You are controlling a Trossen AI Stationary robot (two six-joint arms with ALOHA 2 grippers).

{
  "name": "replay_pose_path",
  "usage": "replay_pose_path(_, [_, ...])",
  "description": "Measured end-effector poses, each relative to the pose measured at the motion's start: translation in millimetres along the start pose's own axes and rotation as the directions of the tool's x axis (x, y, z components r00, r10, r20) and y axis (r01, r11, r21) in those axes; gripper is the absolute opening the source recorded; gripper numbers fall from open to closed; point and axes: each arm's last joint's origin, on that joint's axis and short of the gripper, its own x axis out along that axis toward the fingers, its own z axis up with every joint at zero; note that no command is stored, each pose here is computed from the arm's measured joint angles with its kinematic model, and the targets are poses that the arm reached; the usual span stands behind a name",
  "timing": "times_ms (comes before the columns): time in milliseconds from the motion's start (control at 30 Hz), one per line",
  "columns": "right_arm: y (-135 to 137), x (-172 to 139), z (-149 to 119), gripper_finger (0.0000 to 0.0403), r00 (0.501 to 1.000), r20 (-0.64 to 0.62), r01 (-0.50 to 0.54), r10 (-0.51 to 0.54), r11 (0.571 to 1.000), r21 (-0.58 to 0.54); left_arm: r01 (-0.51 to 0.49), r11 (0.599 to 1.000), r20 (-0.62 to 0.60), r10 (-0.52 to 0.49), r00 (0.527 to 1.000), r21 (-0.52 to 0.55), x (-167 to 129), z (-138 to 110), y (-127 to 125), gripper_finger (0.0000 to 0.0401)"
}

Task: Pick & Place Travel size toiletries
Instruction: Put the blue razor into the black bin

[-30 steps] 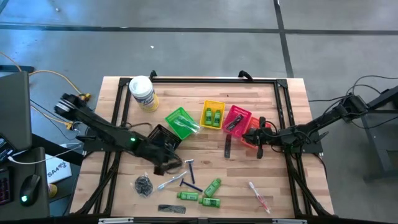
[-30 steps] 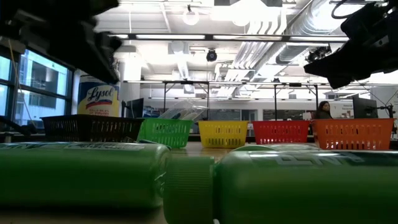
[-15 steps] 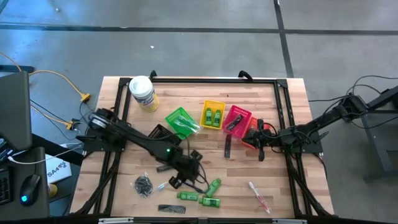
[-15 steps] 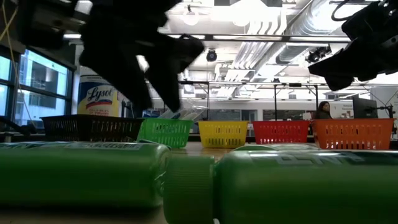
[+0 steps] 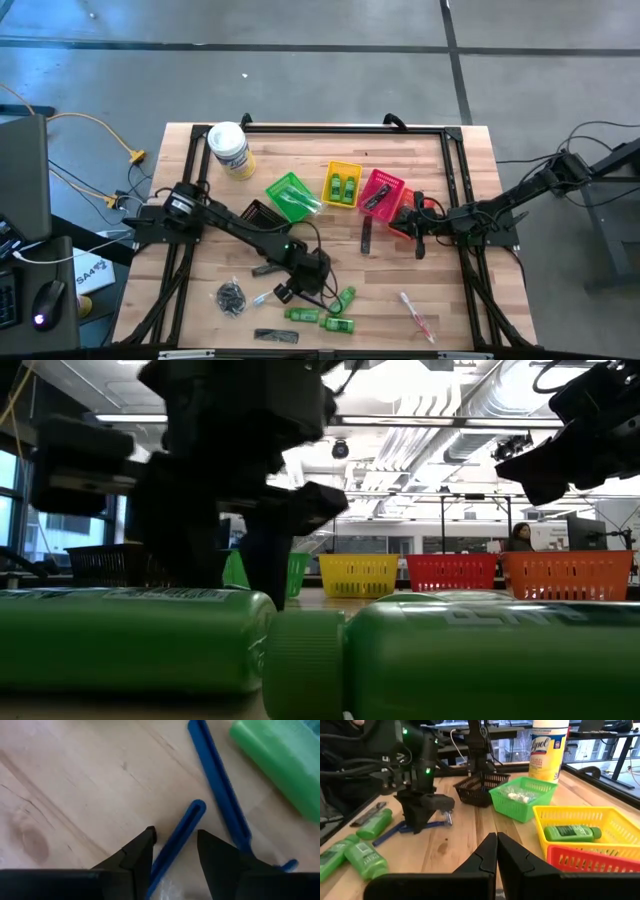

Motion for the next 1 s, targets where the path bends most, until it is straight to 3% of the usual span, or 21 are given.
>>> replay_pose_path(233, [-0.1, 0.0, 0.0, 0.0003, 1.000, 0.000, 0.002, -0.002, 1.000, -0.002, 0.014, 0.997, 0.004, -0.013, 1.000, -0.069, 7.4, -8.3, 15.0, 0.0139])
replay_pose_path(500, [-0.1, 0.1, -0.2, 0.0003, 1.000, -0.001, 0.003, -0.003, 1.000, -0.003, 0.039, 0.999, 0.042, -0.038, 0.998, -0.038, 6.2, -6.6, 20.8, 0.0021])
replay_pose_path(633, [-0.1, 0.0, -0.2, 0.0003, 1.000, -0.001, 0.002, -0.002, 1.000, -0.003, 0.035, 0.999, 0.043, -0.035, 0.998, -0.008, 2.9, -2.0, 22.2, 0.0031])
replay_pose_path(767, [-0.1, 0.0, -0.2, 0.0003, 1.000, -0.002, 0.003, -0.003, 1.000, -0.003, -0.050, 0.998, 0.041, 0.048, 0.998, 0.036, -16.2, 5.6, 19.2, 0.0028])
replay_pose_path(867, [-0.1, 0.0, -0.2, 0.0003, 1.000, -0.002, 0.003, -0.003, 1.000, -0.003, -0.166, 0.984, 0.067, 0.162, 0.985, 0.063, -56.3, 15.0, 14.9, 0.0015])
replay_pose_path(1000, [-0.2, 0.0, -0.8, 0.0003, 1.000, -0.008, 0.001, -0.001, 1.000, -0.006, -0.215, 0.976, 0.157, 0.206, 0.966, 0.044, -113.0, 20.3, 8.4, 0.0015])
